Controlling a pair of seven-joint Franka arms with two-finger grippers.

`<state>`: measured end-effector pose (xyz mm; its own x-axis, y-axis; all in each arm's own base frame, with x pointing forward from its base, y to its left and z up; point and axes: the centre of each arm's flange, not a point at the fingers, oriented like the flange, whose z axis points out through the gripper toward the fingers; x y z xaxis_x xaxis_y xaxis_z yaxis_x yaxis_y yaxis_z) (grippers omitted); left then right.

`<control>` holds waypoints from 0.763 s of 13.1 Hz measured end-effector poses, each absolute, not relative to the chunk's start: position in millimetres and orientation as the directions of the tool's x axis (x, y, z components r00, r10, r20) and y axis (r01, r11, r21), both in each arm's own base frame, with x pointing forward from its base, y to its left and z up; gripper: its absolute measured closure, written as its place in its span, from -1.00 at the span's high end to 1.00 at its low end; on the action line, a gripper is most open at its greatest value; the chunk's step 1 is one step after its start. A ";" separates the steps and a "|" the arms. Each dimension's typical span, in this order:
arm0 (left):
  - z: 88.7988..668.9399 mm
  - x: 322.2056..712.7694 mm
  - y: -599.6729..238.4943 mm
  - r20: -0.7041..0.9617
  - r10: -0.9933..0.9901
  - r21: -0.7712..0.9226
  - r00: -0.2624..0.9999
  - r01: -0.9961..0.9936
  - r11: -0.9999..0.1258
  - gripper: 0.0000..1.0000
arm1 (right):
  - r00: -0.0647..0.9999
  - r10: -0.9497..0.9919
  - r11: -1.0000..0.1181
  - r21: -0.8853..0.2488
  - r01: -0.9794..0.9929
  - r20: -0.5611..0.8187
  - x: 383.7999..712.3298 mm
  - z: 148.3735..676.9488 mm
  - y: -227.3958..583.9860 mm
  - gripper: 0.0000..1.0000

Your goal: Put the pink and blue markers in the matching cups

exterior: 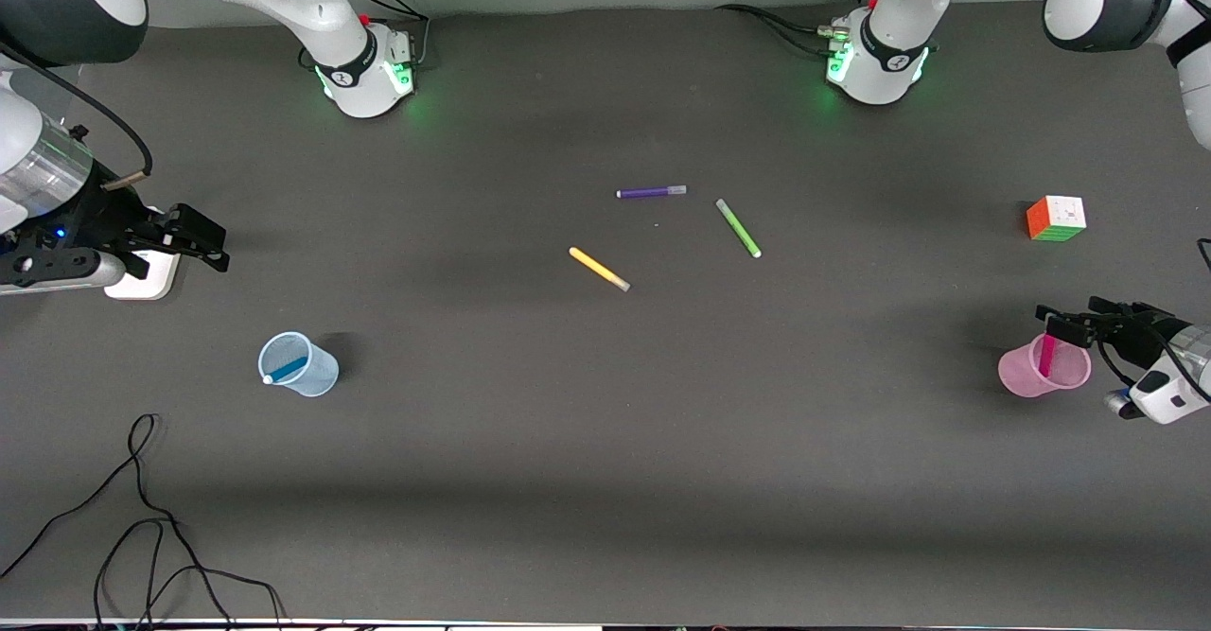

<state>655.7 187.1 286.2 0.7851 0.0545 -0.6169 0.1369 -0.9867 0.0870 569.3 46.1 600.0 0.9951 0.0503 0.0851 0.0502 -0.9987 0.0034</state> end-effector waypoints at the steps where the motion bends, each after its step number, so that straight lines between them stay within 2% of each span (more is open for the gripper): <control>1: 303.2 660.1 175.9 -0.599 0.047 0.073 0.799 0.112 -0.991 1.00 | 0.995 0.050 -0.999 0.002 0.050 0.084 566.9 603.2 45.2 1.00; 5: 396.2 651.0 108.0 -0.485 0.048 -0.011 0.873 0.049 -0.999 0.99 | 0.998 0.048 -0.999 -0.002 0.048 0.043 553.2 611.5 42.2 1.00; 10: 485.6 558.5 23.3 -0.290 0.050 -0.091 0.956 0.025 -0.996 0.99 | 0.999 0.032 -0.999 -0.005 0.032 0.018 545.9 614.8 40.1 1.00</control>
